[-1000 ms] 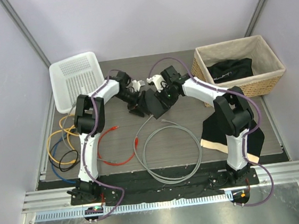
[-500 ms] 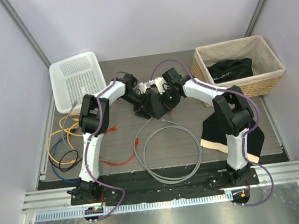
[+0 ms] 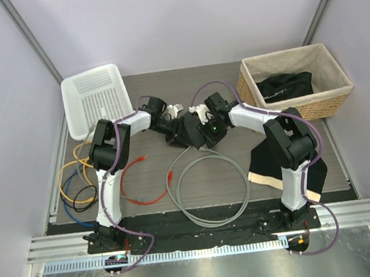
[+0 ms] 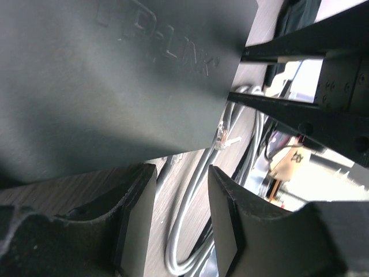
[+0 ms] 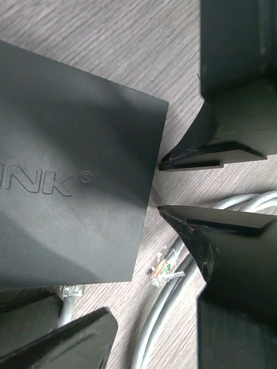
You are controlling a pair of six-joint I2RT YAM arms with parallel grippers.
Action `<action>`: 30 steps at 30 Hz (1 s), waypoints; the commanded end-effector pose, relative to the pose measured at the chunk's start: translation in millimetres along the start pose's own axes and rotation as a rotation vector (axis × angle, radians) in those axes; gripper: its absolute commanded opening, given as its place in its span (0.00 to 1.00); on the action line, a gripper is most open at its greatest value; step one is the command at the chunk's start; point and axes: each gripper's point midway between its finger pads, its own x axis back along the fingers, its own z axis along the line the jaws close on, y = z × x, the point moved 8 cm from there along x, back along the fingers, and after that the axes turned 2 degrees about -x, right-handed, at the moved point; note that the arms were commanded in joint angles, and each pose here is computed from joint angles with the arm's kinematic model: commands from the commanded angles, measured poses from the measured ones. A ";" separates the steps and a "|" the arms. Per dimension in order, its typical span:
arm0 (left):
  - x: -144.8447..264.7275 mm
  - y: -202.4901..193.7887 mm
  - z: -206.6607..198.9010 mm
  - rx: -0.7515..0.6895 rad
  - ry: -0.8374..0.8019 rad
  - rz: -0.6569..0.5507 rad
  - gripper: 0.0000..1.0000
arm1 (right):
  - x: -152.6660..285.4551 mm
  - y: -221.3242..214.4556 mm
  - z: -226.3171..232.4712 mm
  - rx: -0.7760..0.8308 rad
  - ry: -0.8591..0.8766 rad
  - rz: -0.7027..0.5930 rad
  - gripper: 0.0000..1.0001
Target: Pull the plug from the switch port
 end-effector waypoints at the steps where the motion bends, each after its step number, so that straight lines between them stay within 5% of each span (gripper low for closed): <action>1: -20.4 0.5 31.7 0.026 0.123 -0.076 0.47 | -0.6 -12.5 6.9 -0.047 0.033 0.054 0.38; 16: -9.9 8.7 26.9 -0.017 0.153 -0.082 0.47 | 56.8 40.3 19.2 -0.024 0.102 -0.150 0.37; 30: -8.2 -6.7 28.8 -0.058 0.133 -0.069 0.46 | -15.0 15.3 2.5 -0.072 0.104 0.010 0.37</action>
